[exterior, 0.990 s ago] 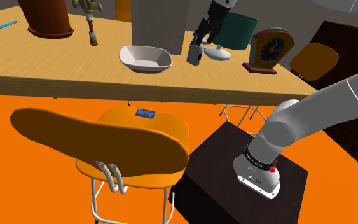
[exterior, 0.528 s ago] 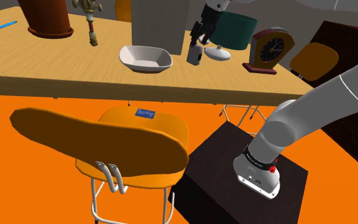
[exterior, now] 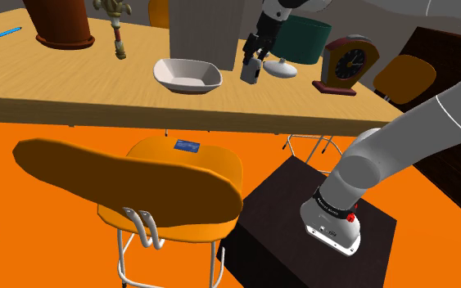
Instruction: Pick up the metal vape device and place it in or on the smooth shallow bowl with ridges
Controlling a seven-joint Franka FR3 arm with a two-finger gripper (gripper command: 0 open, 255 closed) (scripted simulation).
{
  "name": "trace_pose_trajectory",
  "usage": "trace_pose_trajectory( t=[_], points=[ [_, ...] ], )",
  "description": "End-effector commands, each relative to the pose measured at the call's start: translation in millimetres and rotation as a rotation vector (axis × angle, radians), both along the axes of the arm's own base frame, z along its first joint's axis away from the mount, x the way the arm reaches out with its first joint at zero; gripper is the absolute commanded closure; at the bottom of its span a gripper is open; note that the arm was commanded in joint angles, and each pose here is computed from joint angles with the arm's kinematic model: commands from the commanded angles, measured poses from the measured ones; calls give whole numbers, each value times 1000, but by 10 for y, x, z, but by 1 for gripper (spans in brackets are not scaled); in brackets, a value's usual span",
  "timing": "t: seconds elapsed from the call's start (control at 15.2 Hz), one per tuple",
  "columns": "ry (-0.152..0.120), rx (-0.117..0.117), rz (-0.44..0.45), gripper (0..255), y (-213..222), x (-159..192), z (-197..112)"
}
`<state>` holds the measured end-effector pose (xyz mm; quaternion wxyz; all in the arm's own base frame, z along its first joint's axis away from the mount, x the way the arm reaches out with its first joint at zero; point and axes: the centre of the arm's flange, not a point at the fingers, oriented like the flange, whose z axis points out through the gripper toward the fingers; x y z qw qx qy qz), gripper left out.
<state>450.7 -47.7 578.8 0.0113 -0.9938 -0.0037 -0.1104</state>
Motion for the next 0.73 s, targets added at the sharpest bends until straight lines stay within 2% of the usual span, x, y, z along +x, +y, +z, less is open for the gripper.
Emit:
trace_pose_trajectory(
  t=[0.0, 0.07, 0.13, 0.66],
  points=[
    [0, 0, 0, 0, 0, 0, -1],
    [0, 0, 0, 0, 0, 0, 0],
    [0, 0, 0, 255, 0, 0, 0],
    [0, 0, 0, 255, -1, 0, -2]
  ],
)
